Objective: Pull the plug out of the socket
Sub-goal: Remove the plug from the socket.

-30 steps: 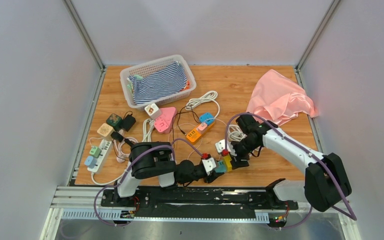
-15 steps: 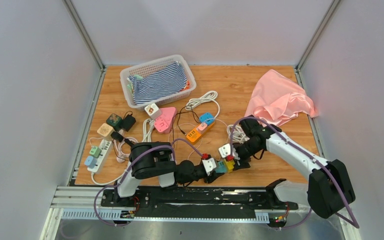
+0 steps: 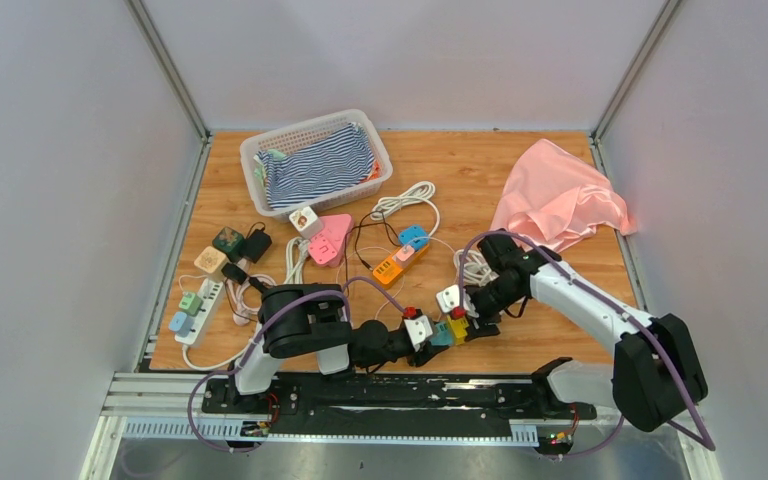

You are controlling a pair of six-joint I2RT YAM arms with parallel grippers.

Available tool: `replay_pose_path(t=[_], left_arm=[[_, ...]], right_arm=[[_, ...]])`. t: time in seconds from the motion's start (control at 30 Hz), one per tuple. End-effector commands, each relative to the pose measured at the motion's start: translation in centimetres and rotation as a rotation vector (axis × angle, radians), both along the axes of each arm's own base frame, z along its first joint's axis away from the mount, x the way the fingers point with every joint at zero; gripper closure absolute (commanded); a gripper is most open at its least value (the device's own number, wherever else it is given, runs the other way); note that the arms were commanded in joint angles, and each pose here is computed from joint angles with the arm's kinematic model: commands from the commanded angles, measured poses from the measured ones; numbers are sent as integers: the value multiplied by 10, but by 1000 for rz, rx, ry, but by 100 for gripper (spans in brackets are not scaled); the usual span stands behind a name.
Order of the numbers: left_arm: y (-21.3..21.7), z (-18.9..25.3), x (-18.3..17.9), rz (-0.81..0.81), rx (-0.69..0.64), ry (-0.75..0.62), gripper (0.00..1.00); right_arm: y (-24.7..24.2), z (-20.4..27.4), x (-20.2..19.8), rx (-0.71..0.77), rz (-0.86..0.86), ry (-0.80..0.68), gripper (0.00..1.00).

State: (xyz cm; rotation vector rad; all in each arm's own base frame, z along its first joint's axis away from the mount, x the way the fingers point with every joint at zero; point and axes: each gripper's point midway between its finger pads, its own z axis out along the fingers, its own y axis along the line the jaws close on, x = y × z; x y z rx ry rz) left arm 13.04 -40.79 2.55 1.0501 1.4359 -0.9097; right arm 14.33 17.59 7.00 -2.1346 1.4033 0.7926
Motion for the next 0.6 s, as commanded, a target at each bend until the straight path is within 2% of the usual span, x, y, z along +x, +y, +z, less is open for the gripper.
replay_pose_path(t=[0.0, 0.2, 0.27, 0.57], left_arm=[[-2, -9, -3, -8, 13, 16, 100], [-2, -9, -3, -12, 13, 16, 100], [-3, -9, -4, -15, 12, 16, 100], [-3, -10, -4, -20, 14, 16, 100]], right_arm=[[1, 0, -22, 71, 100, 10, 100], [2, -2, 11, -10, -86, 22, 100], [1, -4, 13, -22, -99, 27, 100], [3, 6, -27, 98, 106, 38, 100]])
